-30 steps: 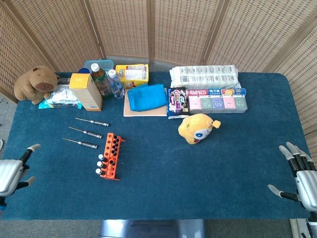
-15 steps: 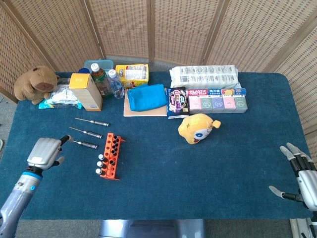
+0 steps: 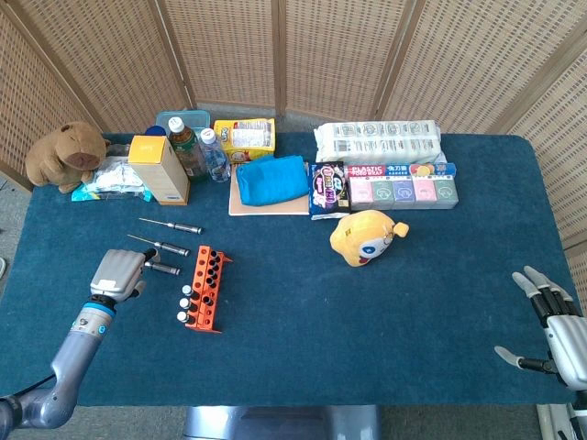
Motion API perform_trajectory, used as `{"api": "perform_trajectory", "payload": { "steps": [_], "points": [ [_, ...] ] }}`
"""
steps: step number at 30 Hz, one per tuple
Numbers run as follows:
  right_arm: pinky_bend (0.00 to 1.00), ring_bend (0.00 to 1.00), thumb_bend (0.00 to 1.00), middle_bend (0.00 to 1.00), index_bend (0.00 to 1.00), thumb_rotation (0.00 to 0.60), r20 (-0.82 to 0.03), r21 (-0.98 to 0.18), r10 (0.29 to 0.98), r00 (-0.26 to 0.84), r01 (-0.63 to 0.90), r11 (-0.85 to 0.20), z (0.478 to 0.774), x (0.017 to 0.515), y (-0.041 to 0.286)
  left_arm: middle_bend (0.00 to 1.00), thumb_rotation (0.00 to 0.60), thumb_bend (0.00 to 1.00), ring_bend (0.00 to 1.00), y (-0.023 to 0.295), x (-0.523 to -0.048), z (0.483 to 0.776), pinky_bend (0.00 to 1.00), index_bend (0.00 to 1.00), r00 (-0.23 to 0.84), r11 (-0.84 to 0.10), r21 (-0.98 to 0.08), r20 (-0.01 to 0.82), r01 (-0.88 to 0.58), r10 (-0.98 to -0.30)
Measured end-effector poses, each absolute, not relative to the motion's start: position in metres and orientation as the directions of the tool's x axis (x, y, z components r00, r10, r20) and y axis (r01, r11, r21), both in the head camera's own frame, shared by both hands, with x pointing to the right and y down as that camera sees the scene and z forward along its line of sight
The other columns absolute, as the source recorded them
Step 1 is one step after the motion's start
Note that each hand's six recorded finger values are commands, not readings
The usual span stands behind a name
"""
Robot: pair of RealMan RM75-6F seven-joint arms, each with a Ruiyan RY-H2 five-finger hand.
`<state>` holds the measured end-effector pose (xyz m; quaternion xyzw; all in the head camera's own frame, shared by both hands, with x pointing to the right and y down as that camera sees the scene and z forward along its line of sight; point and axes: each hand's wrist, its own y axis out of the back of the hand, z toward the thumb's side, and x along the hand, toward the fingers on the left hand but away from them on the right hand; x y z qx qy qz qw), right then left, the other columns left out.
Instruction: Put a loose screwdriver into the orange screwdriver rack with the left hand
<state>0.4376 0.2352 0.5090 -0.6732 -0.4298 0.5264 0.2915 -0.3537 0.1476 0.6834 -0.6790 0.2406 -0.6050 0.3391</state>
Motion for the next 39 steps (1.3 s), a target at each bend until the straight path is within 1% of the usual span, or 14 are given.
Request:
{"api": "perform_trajectory", "payload": {
  "steps": [5,10,19,31,39],
  "points": [
    [0.00,0.00,0.00,0.00,0.02,0.552,-0.462,-0.842,0.883,0.080,0.275,-0.465,0.509,0.437,0.235,1.00,0.600,0.32,1.00,0.147,-0.349,0.692,1.00,0.37,0.145,-0.658,-0.745,0.667,0.110,-0.731],
    [0.00,0.00,0.00,0.00,0.02,0.552,-0.466,-0.837,0.881,0.086,0.282,-0.470,0.508,0.437,0.236,1.00,0.600,0.34,1.00,0.146,-0.342,0.695,1.00,0.37,0.143,-0.654,-0.744,0.668,0.135,-0.730],
    [0.00,0.00,0.00,0.00,0.02,0.554,-0.473,-0.829,0.876,0.091,0.289,-0.478,0.509,0.437,0.236,1.00,0.600,0.34,1.00,0.149,-0.333,0.707,1.00,0.37,0.134,-0.662,-0.733,0.680,0.157,-0.721],
    [0.00,0.00,0.00,0.00,0.02,0.553,-0.476,-0.826,0.875,0.087,0.298,-0.479,0.508,0.440,0.235,1.00,0.600,0.34,1.00,0.146,-0.319,0.714,1.00,0.37,0.142,-0.656,-0.729,0.683,0.196,-0.716],
    [0.00,0.00,0.00,0.00,0.02,0.549,-0.477,-0.821,0.874,0.089,0.308,-0.480,0.507,0.441,0.234,1.00,0.600,0.34,1.00,0.148,-0.312,0.721,1.00,0.39,0.134,-0.655,-0.724,0.687,0.217,-0.715]
  ]
}}
